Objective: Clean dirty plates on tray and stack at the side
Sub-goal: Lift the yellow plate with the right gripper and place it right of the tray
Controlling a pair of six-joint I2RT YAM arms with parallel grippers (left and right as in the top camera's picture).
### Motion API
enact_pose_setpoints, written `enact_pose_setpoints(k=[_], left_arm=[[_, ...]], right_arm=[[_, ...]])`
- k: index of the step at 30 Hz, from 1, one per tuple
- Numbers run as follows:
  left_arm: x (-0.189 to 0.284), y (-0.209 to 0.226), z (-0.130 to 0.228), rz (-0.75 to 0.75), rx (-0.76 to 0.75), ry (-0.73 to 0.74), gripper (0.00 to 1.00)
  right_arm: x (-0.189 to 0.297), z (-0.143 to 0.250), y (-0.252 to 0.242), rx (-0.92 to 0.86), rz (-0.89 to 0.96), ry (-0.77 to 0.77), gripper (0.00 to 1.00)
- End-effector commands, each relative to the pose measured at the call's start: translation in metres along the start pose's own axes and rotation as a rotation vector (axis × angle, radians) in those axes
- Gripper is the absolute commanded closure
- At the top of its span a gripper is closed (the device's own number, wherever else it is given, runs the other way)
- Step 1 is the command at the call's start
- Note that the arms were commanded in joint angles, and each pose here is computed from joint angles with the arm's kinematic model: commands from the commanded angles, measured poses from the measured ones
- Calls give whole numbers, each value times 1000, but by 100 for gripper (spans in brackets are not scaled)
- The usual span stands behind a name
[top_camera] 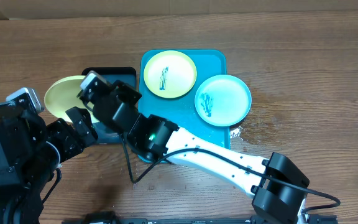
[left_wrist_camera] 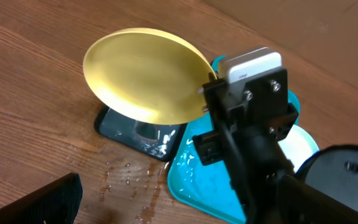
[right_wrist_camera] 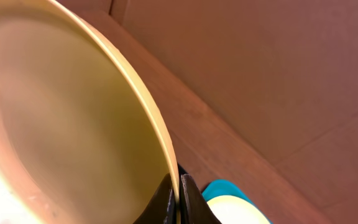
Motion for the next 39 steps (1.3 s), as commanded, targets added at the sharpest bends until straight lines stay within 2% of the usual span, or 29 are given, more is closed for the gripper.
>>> enact_pose_setpoints(k=[1, 13, 22, 24, 26, 27, 29, 31, 35, 37, 39], left_arm=[[3, -2, -2, 12, -8, -12, 0], [3, -2, -2, 12, -8, -12, 0], [3, -2, -2, 12, -8, -12, 0], [3, -2, -2, 12, -8, -12, 0], [3, -2, -2, 12, -8, -12, 0], [3, -2, -2, 12, -8, -12, 0], [3, -2, -2, 12, -8, -12, 0], [3, -2, -2, 12, -8, -12, 0], [3, -2, -2, 12, -8, -12, 0], [3, -2, -2, 12, -8, -12, 0], [3, -2, -2, 12, -8, -12, 0]], right_arm=[[15, -26, -14, -14, 62, -61, 96], [37, -58, -27, -62, 62, -140, 96], [34, -54, -43, -78, 124, -122, 96], [26, -43, -61, -169, 159, -79, 96], [15, -23, -87, -339, 195, -10, 96], [4, -3, -105, -489, 166, 80, 96], [-8, 21, -127, -678, 43, 222, 96], [-9, 28, -145, -781, -74, 301, 96], [11, 30, -212, -980, -249, 383, 96], [28, 38, -259, -1068, -215, 393, 96], [51, 58, -316, -1158, -84, 408, 96]])
Point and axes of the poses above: each gripper's point midway between its finger pads, its own x axis back along the fingers, its own y axis along the line the jaws close on, z = x × y, the point moved 3 cm from there along x, back along the fingers, and after that the axes turned 13 degrees about -x, right-handed, at the moved point
